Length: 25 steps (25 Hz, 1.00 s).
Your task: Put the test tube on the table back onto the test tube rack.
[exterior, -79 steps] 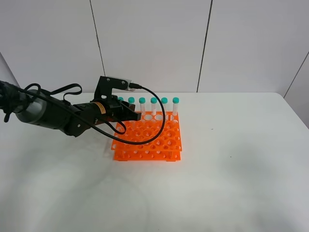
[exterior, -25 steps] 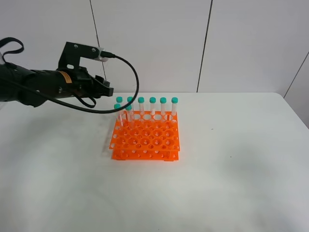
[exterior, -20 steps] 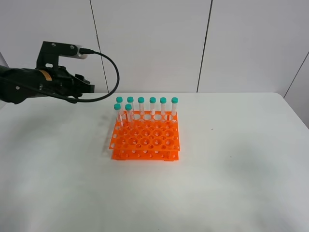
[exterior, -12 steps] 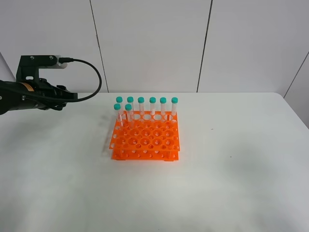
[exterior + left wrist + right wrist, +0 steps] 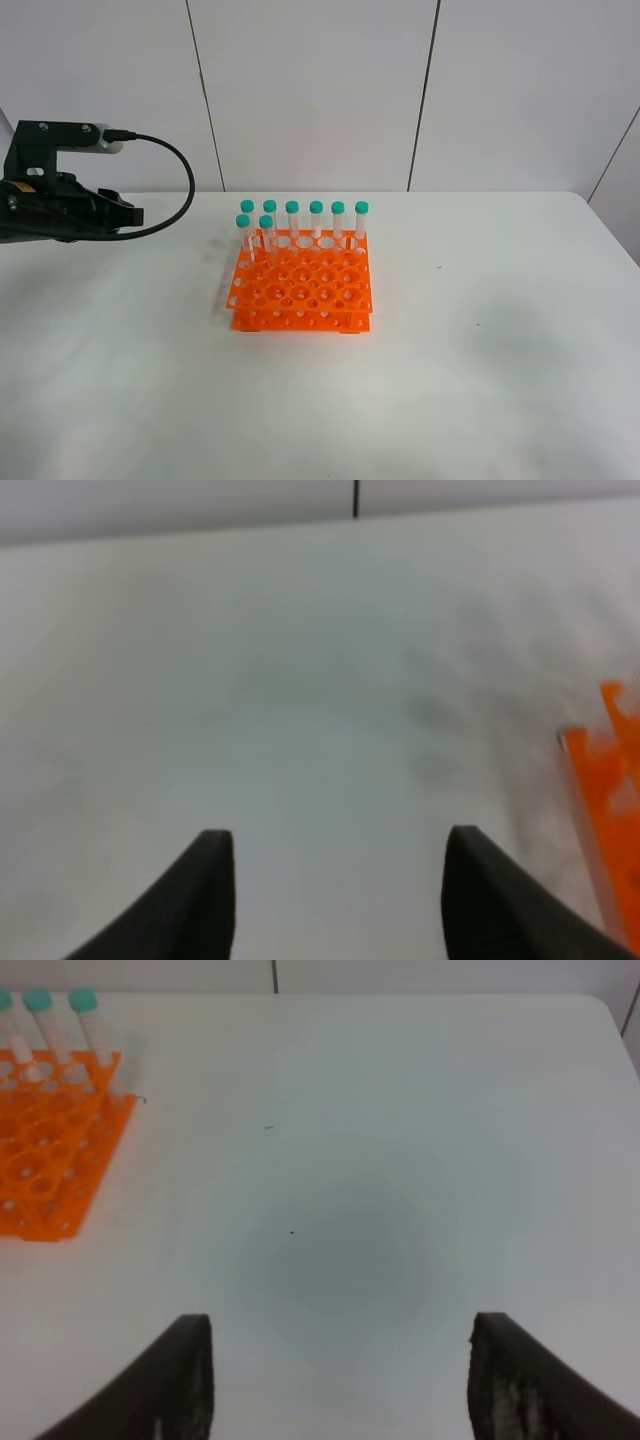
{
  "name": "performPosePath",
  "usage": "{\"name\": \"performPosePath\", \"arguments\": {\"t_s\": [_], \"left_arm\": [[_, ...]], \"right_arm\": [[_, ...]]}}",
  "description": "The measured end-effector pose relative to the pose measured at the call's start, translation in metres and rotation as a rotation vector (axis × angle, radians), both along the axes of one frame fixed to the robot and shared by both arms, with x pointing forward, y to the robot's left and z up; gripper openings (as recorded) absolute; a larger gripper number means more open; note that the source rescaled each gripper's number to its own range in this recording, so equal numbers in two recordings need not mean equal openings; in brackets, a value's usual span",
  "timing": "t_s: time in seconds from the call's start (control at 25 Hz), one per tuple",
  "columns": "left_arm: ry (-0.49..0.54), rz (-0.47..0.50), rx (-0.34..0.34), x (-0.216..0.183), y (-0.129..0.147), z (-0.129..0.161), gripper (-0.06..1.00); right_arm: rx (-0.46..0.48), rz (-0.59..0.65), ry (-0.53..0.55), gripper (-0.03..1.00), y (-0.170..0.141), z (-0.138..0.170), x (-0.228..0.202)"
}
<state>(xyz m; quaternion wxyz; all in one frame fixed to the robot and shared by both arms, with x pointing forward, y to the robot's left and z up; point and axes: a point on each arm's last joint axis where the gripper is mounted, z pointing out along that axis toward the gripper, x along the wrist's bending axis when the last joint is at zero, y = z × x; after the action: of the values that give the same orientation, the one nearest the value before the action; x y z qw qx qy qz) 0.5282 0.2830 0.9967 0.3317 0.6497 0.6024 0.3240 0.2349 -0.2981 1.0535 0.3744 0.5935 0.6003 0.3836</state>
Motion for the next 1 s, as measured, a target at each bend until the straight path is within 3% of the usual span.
{"name": "performPosePath", "arguments": {"t_s": [0.32,0.6,1.0], "left_arm": [[-0.027,-0.040,-0.024,-0.056,0.000,0.027,0.34],[0.071,-0.135,-0.075,-0.131,-0.001,0.060,0.34],[0.157,-0.185,-0.100,-0.221,-0.004,0.072,0.34]], "right_arm": [[0.000,0.000,0.000,0.59,0.000,0.000,0.000],[0.000,0.000,0.000,0.59,0.000,0.000,0.000],[0.000,0.000,0.000,0.59,0.000,0.000,0.000]]}}
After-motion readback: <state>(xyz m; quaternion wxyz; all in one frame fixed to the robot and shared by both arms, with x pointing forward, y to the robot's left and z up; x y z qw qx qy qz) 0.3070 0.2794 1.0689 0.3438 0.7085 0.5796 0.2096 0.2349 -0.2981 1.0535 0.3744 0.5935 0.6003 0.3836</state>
